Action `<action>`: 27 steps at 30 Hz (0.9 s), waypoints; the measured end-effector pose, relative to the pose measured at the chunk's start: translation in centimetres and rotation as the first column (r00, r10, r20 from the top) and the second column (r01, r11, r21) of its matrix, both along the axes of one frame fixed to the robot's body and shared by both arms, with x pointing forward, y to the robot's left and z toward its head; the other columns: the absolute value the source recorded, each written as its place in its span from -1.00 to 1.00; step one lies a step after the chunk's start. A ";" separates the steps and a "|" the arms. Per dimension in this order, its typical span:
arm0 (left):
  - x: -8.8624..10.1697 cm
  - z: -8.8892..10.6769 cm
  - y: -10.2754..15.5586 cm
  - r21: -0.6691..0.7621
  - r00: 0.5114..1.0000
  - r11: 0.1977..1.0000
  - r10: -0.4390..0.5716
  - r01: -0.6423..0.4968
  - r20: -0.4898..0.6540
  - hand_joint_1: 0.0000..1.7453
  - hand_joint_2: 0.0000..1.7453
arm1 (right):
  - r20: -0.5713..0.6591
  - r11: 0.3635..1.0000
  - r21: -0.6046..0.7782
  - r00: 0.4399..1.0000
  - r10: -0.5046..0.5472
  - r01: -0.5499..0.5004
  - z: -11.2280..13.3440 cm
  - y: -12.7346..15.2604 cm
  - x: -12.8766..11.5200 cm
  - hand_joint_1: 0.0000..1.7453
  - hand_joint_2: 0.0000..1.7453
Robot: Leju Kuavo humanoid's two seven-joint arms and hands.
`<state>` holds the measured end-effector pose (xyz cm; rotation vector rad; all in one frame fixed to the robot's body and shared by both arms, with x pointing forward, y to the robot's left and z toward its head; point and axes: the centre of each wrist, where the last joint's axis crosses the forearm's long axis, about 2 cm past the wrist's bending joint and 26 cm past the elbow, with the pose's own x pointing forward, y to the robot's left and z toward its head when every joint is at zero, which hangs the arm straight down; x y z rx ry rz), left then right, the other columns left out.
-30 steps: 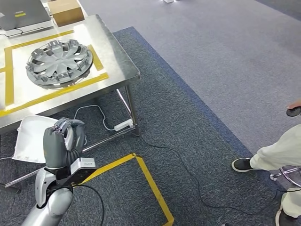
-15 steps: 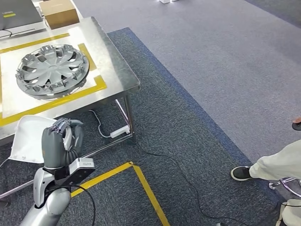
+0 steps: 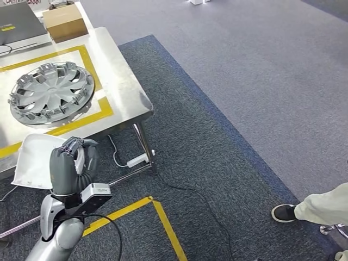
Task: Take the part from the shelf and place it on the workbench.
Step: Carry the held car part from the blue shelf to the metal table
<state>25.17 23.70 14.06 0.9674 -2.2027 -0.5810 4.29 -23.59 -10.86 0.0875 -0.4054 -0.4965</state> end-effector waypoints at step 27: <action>0.0 -0.1 -0.1 -0.007 1.000 1.000 0.005 -0.005 -0.002 1.00 1.00 | -0.003 1.000 0.006 1.000 0.009 -0.009 0.0 0.2 0.1 -1.00 -1.00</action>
